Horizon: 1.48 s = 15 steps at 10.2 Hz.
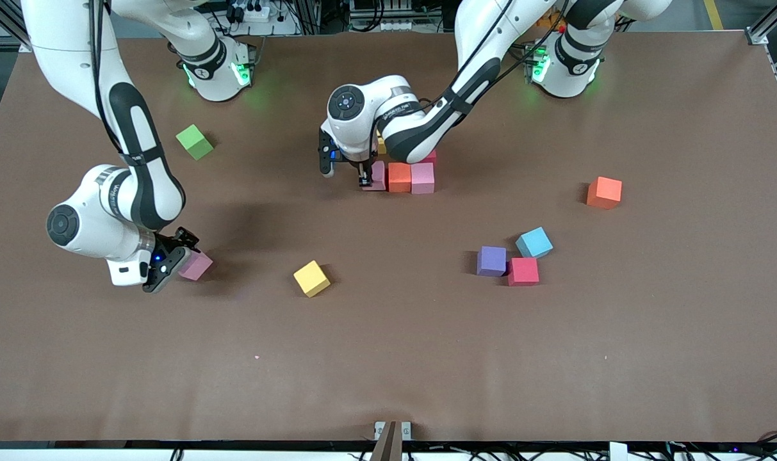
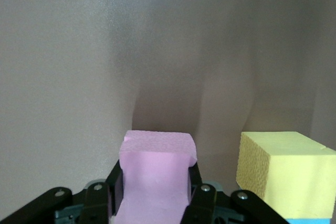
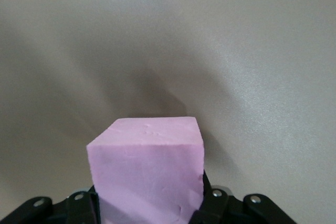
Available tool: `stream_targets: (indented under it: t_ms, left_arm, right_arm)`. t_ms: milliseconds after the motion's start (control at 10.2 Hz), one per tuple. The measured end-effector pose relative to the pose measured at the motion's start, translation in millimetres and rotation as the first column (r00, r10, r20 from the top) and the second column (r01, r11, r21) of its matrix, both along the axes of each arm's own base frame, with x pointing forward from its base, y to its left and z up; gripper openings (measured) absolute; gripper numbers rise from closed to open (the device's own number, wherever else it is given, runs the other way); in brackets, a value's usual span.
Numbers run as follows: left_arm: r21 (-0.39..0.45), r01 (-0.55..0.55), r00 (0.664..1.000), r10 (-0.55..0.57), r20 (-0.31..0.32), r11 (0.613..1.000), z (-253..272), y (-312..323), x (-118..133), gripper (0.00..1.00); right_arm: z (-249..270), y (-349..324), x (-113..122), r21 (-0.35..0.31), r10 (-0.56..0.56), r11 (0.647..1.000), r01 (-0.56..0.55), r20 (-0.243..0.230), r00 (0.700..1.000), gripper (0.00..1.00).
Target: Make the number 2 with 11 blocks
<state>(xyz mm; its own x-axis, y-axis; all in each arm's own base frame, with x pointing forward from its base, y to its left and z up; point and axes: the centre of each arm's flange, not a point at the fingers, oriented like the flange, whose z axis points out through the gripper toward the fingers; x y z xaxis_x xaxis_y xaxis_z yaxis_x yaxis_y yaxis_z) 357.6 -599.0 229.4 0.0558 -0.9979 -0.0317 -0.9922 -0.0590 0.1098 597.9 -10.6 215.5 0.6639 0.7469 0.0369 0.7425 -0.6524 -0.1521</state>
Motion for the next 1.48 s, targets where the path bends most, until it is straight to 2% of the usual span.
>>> stream_targets:
  t_ms: [1083,1477]
  left_arm:
    - [0.014,-0.001,1.0,0.001,-0.006,1.0,-7.2,4.8,0.0,0.5]
    - [0.016,-0.004,1.0,0.004,-0.005,1.0,-7.8,5.9,1.6,0.5]
  right_arm:
    - [6.3,1.1,6.0,0.002,0.02,1.0,-0.02,0.018,1.0,0.63]
    - [7.0,7.5,3.7,0.013,-0.06,0.998,0.06,-0.036,0.998,0.63]
